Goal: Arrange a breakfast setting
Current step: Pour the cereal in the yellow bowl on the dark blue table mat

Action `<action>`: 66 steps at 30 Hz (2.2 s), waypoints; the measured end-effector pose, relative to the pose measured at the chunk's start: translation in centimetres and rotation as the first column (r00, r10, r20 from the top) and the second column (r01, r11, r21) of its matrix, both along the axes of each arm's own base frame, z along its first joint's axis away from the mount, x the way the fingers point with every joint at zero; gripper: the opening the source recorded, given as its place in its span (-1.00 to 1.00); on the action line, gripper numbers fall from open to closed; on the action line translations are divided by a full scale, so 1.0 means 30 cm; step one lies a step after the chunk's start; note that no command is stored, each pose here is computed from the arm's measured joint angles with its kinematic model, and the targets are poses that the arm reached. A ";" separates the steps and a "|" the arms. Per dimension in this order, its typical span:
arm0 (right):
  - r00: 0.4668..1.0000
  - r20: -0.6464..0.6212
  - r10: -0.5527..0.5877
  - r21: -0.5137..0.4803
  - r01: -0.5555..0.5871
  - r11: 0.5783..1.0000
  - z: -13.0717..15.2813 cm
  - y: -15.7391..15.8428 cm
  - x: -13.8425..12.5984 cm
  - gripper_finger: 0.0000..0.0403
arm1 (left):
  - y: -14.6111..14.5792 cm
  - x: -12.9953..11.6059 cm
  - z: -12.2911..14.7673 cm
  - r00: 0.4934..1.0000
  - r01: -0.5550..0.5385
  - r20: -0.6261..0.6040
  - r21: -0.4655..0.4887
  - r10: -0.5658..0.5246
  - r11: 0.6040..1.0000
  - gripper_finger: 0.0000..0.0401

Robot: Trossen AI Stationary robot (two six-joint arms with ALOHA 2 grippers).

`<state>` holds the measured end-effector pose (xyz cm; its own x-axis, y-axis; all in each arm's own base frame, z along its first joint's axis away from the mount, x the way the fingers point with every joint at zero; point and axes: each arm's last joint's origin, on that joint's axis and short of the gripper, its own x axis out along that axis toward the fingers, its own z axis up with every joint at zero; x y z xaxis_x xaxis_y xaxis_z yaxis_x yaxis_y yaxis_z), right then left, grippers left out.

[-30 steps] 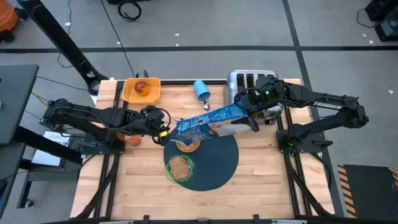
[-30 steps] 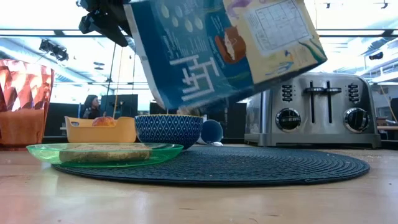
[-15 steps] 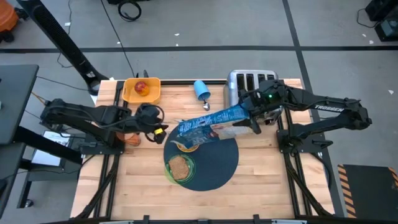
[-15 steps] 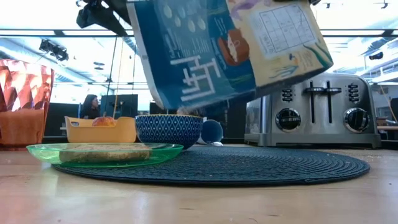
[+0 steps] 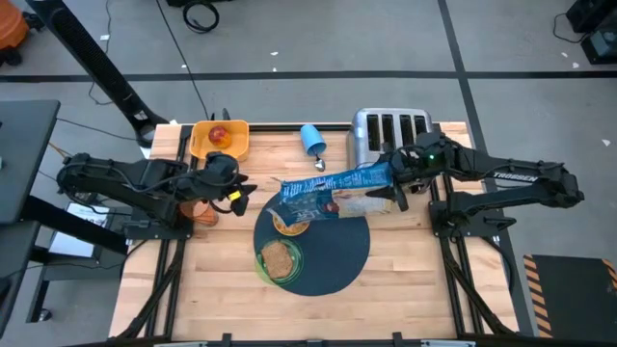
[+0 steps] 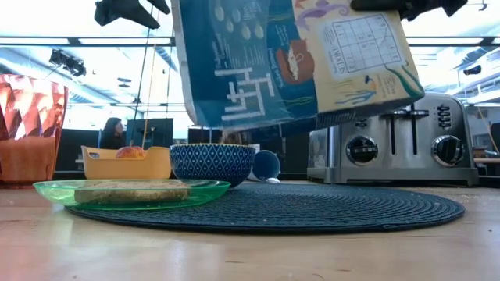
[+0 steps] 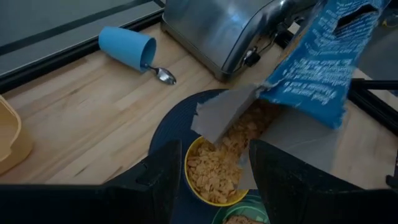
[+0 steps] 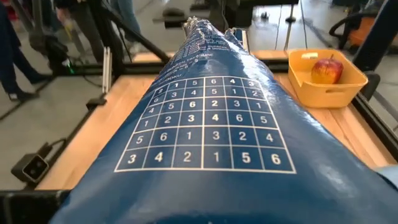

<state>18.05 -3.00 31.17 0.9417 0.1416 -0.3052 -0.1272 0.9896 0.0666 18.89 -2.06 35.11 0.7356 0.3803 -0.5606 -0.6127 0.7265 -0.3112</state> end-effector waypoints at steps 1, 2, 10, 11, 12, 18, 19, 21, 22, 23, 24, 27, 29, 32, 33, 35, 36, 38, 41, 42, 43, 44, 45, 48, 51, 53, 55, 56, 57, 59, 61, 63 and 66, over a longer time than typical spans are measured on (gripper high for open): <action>1.000 0.016 -0.003 0.004 0.002 1.000 -0.008 0.001 -0.006 0.35 | 0.000 0.001 0.000 1.000 0.000 0.001 0.000 0.000 1.000 -0.02; 1.000 0.028 -0.006 0.011 0.005 1.000 -0.017 0.003 -0.012 0.35 | 0.000 0.001 0.000 1.000 0.000 0.001 0.000 0.000 1.000 -0.02; 0.996 0.090 -0.025 0.027 0.023 0.999 -0.075 0.013 -0.062 0.35 | 0.000 0.001 0.001 1.000 -0.007 0.008 -0.003 0.007 1.000 -0.02; 0.995 0.093 -0.028 0.031 0.025 0.999 -0.085 0.014 -0.067 0.35 | 0.000 0.001 0.001 1.000 -0.008 0.008 -0.002 0.008 1.000 -0.02; 0.995 0.095 -0.031 0.038 0.028 0.999 -0.095 0.015 -0.073 0.35 | 0.001 0.002 0.002 1.000 -0.011 0.011 -0.001 0.011 1.000 -0.02; 0.989 0.146 -0.039 0.052 0.032 0.998 -0.121 0.022 -0.106 0.35 | 0.002 0.002 0.003 1.000 -0.023 0.017 0.007 0.023 1.000 -0.02; 0.988 0.146 -0.040 0.056 0.032 0.998 -0.128 0.023 -0.109 0.35 | 0.002 0.002 0.003 0.999 -0.028 0.018 0.010 0.028 1.000 -0.02; 0.986 0.159 -0.041 0.054 0.033 0.998 -0.134 0.025 -0.117 0.35 | 0.003 0.003 0.004 0.999 -0.033 0.022 0.013 0.032 0.999 -0.02; 0.985 0.169 -0.043 0.052 0.034 0.998 -0.133 0.025 -0.120 0.35 | 0.003 0.003 0.004 0.999 -0.033 0.024 0.012 0.032 0.999 -0.02; 0.983 0.179 -0.046 0.050 0.037 0.998 -0.136 0.025 -0.123 0.35 | 0.003 0.004 0.005 0.999 -0.032 0.028 0.013 0.031 0.999 -0.02; 0.981 0.187 -0.048 0.051 0.040 0.998 -0.142 0.026 -0.125 0.35 | 0.002 0.005 0.007 0.999 -0.030 0.032 0.014 0.030 0.999 -0.02; 0.977 0.205 -0.054 0.071 0.040 0.997 -0.171 0.026 -0.127 0.35 | 0.002 0.007 0.009 0.999 -0.031 0.042 0.015 0.031 0.999 -0.02; 0.973 0.226 -0.056 0.078 0.039 0.996 -0.184 0.027 -0.129 0.35 | 0.002 0.008 0.010 0.999 -0.032 0.044 0.015 0.031 0.999 -0.02; 0.961 0.268 -0.062 0.097 0.037 0.995 -0.207 0.027 -0.129 0.35 | 0.002 0.009 0.012 0.998 -0.032 0.052 0.014 0.031 0.999 -0.02; 0.959 0.276 -0.063 0.100 0.037 0.994 -0.213 0.027 -0.130 0.35 | 0.002 0.009 0.012 0.998 -0.032 0.053 0.014 0.031 0.999 -0.02; 0.957 0.284 -0.065 0.101 0.038 0.994 -0.220 0.027 -0.129 0.35 | 0.002 0.009 0.012 0.998 -0.032 0.054 0.014 0.031 0.999 -0.02; 0.957 0.283 -0.067 0.101 0.040 0.994 -0.224 0.026 -0.130 0.35 | 0.002 0.009 0.012 0.998 -0.032 0.054 0.014 0.031 0.999 -0.02; 0.958 0.278 -0.071 0.102 0.044 0.994 -0.231 0.026 -0.131 0.35 | 0.002 0.010 0.012 0.998 -0.032 0.054 0.014 0.031 0.999 -0.02; 0.953 0.294 -0.072 0.090 0.047 0.995 -0.235 0.027 -0.138 0.35 | 0.001 0.010 0.012 0.998 -0.031 0.054 0.014 0.030 0.999 -0.02; 0.949 0.308 -0.074 0.086 0.050 0.995 -0.235 0.028 -0.142 0.35 | 0.001 0.010 0.012 0.998 -0.031 0.054 0.014 0.030 0.999 -0.02; 0.943 0.325 -0.077 0.083 0.052 0.995 -0.236 0.028 -0.146 0.35 | 0.001 0.010 0.012 0.998 -0.031 0.054 0.015 0.030 0.999 -0.02; 0.939 0.335 -0.078 0.081 0.054 0.995 -0.236 0.029 -0.150 0.35 | 0.001 0.010 0.012 0.998 -0.029 0.054 0.015 0.029 0.999 -0.02; 0.935 0.344 -0.080 0.080 0.056 0.995 -0.239 0.030 -0.155 0.35 | 0.001 0.010 0.012 0.998 -0.029 0.054 0.016 0.028 0.999 -0.02; 0.930 0.355 -0.096 0.087 0.069 0.994 -0.250 0.031 -0.166 0.35 | 0.001 0.010 0.013 0.998 -0.027 0.054 0.018 0.026 0.999 -0.02; 0.920 0.378 -0.099 0.102 0.065 0.993 -0.259 0.033 -0.177 0.35 | 0.000 0.011 0.014 0.998 -0.025 0.055 0.021 0.023 0.999 -0.02; 0.910 0.403 -0.100 0.110 0.060 0.992 -0.260 0.035 -0.186 0.35 | 0.000 0.011 0.014 0.998 -0.024 0.056 0.021 0.023 0.999 -0.02; 0.904 0.416 -0.101 0.110 0.060 0.992 -0.260 0.037 -0.194 0.35 | 0.000 0.014 0.017 0.998 -0.018 0.067 0.028 0.016 0.999 -0.02; 0.902 0.420 -0.101 0.111 0.060 0.992 -0.260 0.038 -0.197 0.35 | -0.001 0.017 0.021 0.997 -0.011 0.076 0.035 0.008 0.999 -0.02; 0.899 0.427 -0.101 0.110 0.059 0.992 -0.258 0.038 -0.200 0.35 | -0.003 0.020 0.026 0.996 -0.002 0.089 0.045 -0.002 0.999 -0.02; 0.883 0.458 -0.099 0.110 0.055 0.992 -0.246 0.040 -0.207 0.35 | -0.004 0.026 0.035 0.994 0.013 0.110 0.068 -0.021 0.998 -0.02; 0.863 0.495 -0.101 0.116 0.050 0.992 -0.231 0.042 -0.215 0.35 | -0.005 0.031 0.044 0.991 0.028 0.127 0.091 -0.039 0.995 -0.02; 0.850 0.516 -0.102 0.123 0.044 0.991 -0.223 0.043 -0.221 0.35 | -0.006 0.035 0.051 0.989 0.037 0.142 0.106 -0.051 0.994 -0.02; 0.834 0.542 -0.103 0.132 0.037 0.991 -0.213 0.045 -0.229 0.35 | -0.007 0.039 0.063 0.984 0.047 0.167 0.128 -0.068 0.991 -0.02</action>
